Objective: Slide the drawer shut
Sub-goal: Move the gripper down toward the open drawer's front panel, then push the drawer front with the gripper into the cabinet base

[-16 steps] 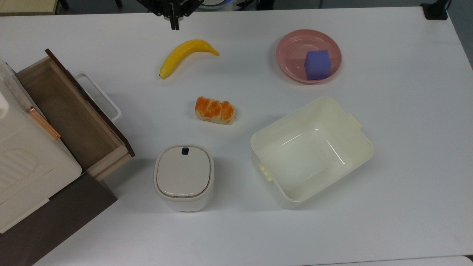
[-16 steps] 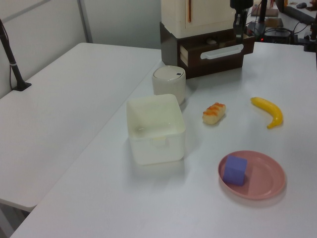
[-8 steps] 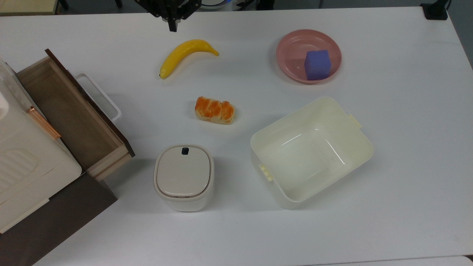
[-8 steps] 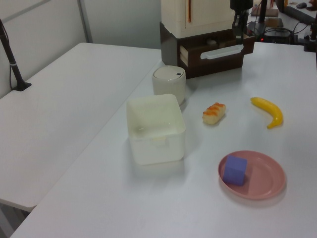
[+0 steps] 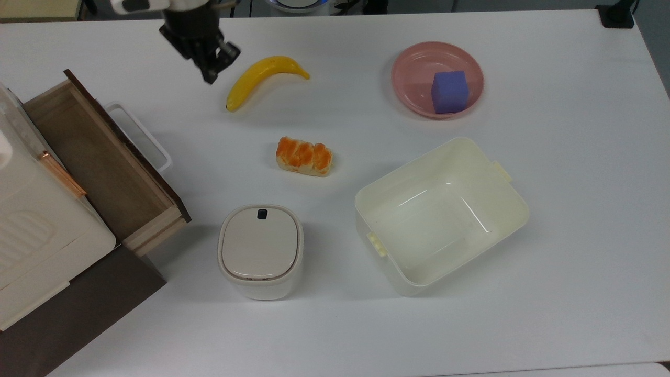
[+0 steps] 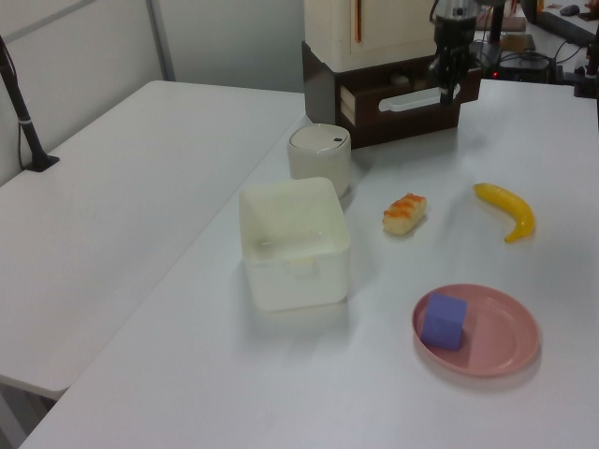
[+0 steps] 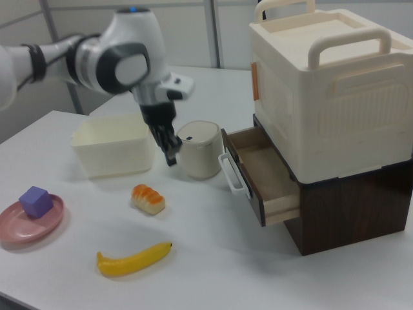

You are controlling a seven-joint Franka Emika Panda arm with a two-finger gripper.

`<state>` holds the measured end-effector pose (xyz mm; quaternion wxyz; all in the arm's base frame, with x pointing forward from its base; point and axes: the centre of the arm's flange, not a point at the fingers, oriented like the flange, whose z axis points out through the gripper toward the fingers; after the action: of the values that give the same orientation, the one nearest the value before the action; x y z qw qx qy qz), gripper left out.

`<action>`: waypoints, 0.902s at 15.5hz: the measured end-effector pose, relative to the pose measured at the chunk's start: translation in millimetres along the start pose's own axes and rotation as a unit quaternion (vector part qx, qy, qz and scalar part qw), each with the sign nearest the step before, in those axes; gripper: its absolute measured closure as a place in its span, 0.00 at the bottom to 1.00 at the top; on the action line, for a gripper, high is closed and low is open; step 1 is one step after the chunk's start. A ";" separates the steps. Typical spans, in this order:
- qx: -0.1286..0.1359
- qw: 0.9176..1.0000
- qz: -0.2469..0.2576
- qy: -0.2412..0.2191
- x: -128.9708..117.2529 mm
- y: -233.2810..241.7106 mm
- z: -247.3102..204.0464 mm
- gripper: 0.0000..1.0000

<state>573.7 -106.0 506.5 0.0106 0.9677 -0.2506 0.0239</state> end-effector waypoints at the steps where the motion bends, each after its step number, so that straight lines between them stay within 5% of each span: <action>1: 0.002 1.000 0.017 0.008 3.5 5.2 11.8 0.99; 7: 0.010 0.995 0.092 0.042 35.5 24.0 80.9 0.99; 14: 0.010 0.988 0.137 0.065 73.5 44.4 85.5 0.99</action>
<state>619.7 -183.2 425.3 0.0140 0.9207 -0.3794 0.0906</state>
